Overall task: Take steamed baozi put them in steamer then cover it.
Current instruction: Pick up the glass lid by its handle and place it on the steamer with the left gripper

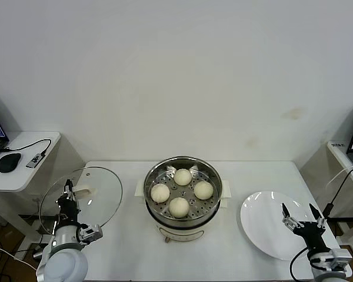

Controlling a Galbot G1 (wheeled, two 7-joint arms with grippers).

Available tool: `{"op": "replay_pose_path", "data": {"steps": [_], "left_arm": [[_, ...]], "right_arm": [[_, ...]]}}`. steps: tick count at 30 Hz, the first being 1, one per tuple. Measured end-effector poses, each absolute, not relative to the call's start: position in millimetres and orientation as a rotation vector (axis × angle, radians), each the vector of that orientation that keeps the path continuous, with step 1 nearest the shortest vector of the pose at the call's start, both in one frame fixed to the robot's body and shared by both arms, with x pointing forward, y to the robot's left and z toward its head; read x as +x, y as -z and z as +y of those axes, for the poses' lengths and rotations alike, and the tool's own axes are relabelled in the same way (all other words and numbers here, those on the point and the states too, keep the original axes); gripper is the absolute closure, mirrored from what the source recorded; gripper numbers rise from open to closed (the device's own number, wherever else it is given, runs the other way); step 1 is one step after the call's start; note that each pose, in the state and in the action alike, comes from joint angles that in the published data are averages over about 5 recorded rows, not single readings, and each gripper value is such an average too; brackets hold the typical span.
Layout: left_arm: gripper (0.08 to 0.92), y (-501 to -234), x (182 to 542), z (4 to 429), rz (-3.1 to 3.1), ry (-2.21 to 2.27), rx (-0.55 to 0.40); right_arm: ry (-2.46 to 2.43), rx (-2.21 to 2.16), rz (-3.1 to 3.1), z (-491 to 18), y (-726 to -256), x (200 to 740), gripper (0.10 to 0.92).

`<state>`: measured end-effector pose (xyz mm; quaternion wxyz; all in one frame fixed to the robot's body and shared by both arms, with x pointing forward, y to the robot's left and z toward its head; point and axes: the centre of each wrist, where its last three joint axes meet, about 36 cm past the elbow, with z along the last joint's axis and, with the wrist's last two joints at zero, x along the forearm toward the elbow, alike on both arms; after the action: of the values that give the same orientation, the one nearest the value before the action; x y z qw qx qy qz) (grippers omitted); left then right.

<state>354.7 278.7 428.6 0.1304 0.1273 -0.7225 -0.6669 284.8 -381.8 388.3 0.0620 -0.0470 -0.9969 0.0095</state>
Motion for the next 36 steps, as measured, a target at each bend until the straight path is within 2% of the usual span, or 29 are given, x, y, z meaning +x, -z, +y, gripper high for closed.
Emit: {"op": "replay_pose_path", "data": {"steps": [7, 12, 19, 36], "left_arm": [[0.85, -476.7, 344.1, 242.7, -2.204, 1.854, 0.362], [0.85, -495.0, 342.3, 219.5, -2.263, 1.823, 0.349], [0.85, -497.1, 356.0, 189.2, -2.3, 1.797, 0.31], [0.85, -487.1, 422.4, 88.3, -2.32, 1.886, 0.16]], "right_arm": [[-0.019, -0.154, -3.007, -375.5, -390.5, 284.9, 0.2], [-0.028, -0.163, -3.0, -374.4, -389.3, 283.5, 0.2], [-0.038, -0.191, -2.991, -374.2, -388.0, 281.6, 0.2], [-0.043, -0.25, -2.964, -374.0, -374.2, 281.1, 0.2]]}}
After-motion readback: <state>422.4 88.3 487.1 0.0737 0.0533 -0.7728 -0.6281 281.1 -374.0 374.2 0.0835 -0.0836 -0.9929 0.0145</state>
